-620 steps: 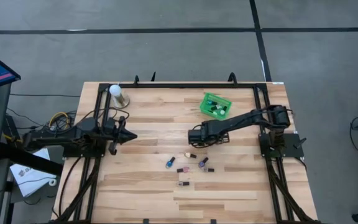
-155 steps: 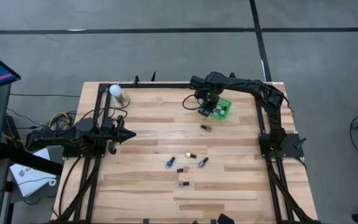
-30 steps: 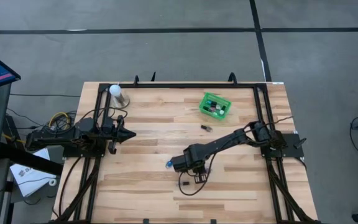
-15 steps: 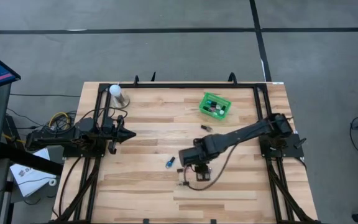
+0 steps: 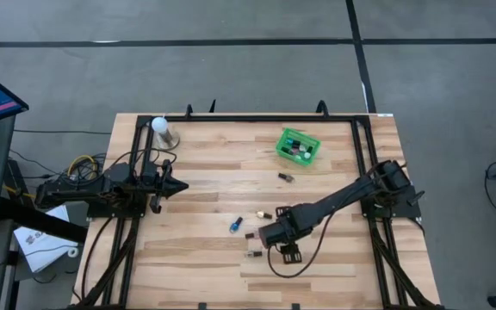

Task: Pick & Place Nail Polish
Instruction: Put the purple nail polish into the green bin, then put the brown nail polish into the green bin

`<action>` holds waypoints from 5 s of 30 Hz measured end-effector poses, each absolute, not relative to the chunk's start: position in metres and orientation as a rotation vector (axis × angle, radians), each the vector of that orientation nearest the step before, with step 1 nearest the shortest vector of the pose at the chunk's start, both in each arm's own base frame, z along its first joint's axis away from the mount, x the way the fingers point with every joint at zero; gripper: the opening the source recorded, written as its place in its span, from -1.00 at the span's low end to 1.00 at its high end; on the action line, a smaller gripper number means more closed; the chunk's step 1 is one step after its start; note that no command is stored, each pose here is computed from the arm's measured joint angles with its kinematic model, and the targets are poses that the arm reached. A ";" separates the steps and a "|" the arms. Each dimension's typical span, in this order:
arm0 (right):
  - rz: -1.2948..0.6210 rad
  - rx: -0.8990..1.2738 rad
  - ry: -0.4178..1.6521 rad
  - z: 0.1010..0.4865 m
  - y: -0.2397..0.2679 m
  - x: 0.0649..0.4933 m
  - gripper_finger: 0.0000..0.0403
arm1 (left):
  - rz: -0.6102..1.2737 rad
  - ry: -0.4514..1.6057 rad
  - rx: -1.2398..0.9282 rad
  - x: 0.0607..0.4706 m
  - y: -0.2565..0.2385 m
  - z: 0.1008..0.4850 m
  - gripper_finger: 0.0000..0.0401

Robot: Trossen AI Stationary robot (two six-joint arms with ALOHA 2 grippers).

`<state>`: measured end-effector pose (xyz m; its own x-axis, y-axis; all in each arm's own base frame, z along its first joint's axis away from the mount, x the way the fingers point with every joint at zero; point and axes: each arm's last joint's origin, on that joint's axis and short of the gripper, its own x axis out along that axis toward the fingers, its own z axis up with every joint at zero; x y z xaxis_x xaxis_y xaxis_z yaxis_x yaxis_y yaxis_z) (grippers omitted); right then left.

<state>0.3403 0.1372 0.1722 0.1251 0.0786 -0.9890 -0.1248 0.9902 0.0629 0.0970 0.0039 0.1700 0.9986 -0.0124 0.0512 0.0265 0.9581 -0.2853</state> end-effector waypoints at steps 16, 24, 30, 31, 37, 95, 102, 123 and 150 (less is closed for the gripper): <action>0.113 -0.017 1.429 0.129 0.130 0.331 0.11 | -0.020 -0.049 -0.290 0.097 0.004 0.170 -0.96; 0.088 -0.027 1.431 0.127 0.127 0.332 -0.61 | -0.020 -0.049 -0.290 0.097 0.004 0.170 -0.96; 0.046 0.028 1.438 0.127 0.123 0.333 -0.78 | -0.020 -0.049 -0.290 0.097 0.004 0.170 -0.96; 0.028 0.049 1.436 0.128 0.122 0.334 -0.78 | -0.020 -0.049 -0.290 0.097 0.004 0.170 -0.96; 0.012 0.107 1.379 0.147 0.117 0.338 -0.78 | -0.020 -0.049 -0.290 0.097 0.004 0.170 -0.96; -0.485 0.151 1.446 0.164 -0.198 0.262 -0.46 | -0.021 -0.055 -0.289 0.097 0.004 0.171 -0.96; -0.508 0.191 1.430 0.197 -0.199 0.274 -0.02 | -0.021 -0.055 -0.289 0.097 0.004 0.171 -0.96; -0.231 0.222 1.361 0.198 -0.083 0.331 0.00 | -0.021 -0.057 -0.289 0.097 0.004 0.171 -0.96; -0.238 0.248 1.437 0.121 -0.086 0.323 -0.23 | -0.020 -0.056 -0.289 0.097 0.004 0.171 -0.96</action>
